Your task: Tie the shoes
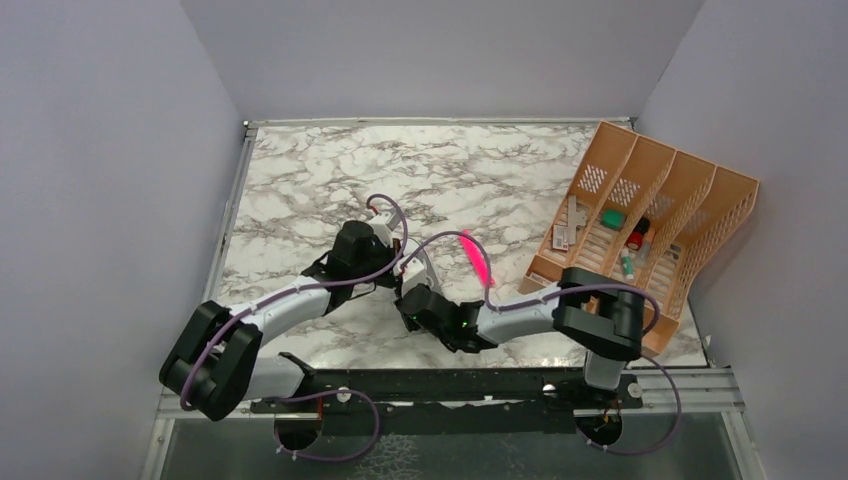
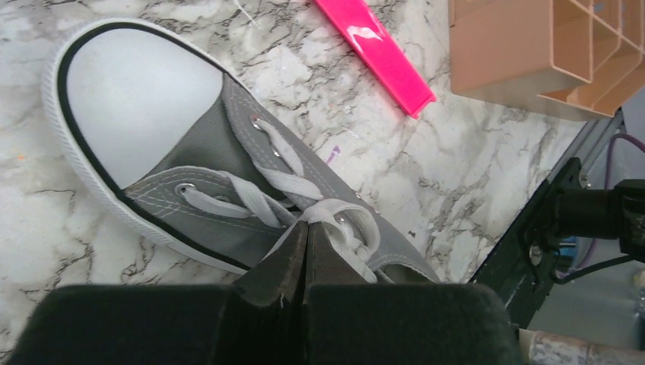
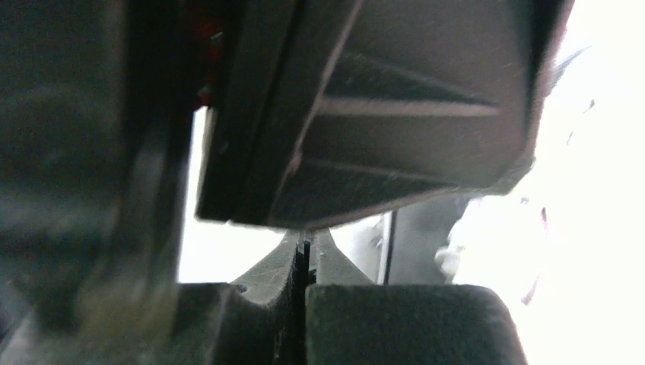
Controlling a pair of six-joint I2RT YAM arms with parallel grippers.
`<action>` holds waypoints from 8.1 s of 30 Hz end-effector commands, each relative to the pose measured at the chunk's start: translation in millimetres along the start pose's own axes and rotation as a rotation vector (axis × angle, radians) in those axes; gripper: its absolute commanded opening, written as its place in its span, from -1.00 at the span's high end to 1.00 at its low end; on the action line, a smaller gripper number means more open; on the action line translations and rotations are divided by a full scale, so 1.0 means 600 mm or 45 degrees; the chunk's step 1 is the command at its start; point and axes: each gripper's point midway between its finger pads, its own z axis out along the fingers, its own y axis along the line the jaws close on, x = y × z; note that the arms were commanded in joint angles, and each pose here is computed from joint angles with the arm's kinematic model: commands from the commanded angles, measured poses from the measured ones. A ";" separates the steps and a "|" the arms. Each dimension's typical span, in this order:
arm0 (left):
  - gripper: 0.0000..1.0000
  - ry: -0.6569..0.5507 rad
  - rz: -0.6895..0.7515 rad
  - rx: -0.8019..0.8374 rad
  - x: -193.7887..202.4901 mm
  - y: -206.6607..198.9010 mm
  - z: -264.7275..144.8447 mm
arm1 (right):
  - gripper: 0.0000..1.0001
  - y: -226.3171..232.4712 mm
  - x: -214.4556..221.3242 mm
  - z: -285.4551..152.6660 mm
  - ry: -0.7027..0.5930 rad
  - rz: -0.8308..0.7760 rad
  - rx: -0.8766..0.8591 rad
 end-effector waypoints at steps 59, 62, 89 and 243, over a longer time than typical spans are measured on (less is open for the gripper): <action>1.00 0.059 -0.011 0.097 0.000 -0.043 -0.055 | 0.79 -0.243 -0.017 -0.207 0.949 0.331 0.104; 1.00 0.070 -0.011 0.113 0.000 -0.046 -0.052 | 0.75 -0.274 0.006 -0.159 0.894 0.402 0.099; 1.00 0.066 -0.056 0.121 -0.005 -0.045 -0.052 | -0.08 -0.120 -0.073 -0.116 -0.018 -0.780 -1.076; 0.32 0.275 0.278 0.285 0.001 -0.043 -0.009 | 0.99 -0.091 -0.062 -0.136 0.184 0.266 -0.749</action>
